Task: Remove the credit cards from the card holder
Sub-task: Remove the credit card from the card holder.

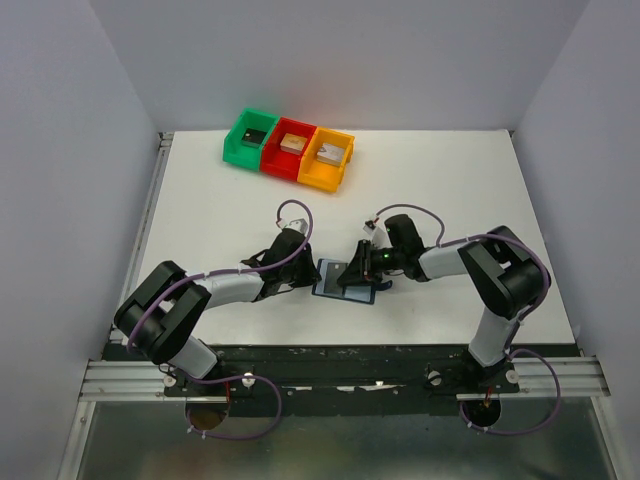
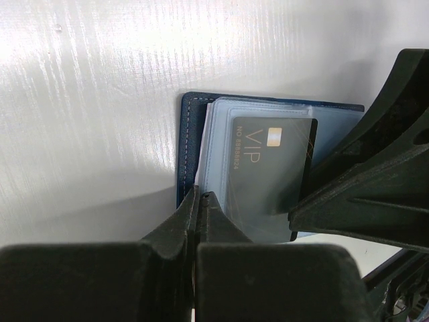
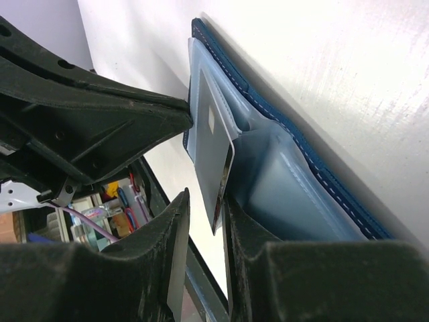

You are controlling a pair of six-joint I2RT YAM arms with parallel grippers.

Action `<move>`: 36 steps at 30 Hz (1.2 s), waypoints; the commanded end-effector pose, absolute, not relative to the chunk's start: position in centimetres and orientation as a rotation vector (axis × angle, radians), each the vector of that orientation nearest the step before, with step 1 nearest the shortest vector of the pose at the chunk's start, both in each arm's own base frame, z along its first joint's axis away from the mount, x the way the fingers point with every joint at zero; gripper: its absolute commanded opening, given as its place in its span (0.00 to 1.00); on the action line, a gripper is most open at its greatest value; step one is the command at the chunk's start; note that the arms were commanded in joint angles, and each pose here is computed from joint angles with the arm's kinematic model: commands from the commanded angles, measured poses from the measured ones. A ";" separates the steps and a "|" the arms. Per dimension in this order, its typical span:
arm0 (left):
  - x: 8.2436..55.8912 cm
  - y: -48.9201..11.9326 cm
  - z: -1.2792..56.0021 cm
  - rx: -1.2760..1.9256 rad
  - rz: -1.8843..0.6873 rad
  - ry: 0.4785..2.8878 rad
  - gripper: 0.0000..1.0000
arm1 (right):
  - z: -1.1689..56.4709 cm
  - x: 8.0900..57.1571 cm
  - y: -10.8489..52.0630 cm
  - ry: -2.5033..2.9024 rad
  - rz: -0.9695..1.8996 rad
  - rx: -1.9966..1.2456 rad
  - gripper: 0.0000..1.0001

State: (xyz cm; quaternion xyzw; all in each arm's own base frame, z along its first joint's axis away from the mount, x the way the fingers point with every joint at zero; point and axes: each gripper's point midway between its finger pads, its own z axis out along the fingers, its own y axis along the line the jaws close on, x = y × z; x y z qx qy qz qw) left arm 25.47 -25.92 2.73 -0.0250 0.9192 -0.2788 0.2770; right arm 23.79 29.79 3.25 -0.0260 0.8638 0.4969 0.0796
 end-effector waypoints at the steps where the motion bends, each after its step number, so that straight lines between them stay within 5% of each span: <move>1: 24.1 -24.0 0.3 -0.087 -0.633 2.552 0.00 | 4.6 24.1 30.1 2.505 1.556 -0.109 0.33; 36: 24.1 -26.8 1.5 0.011 -0.817 2.474 0.00 | 2.9 24.6 34.2 2.595 1.678 -0.106 0.39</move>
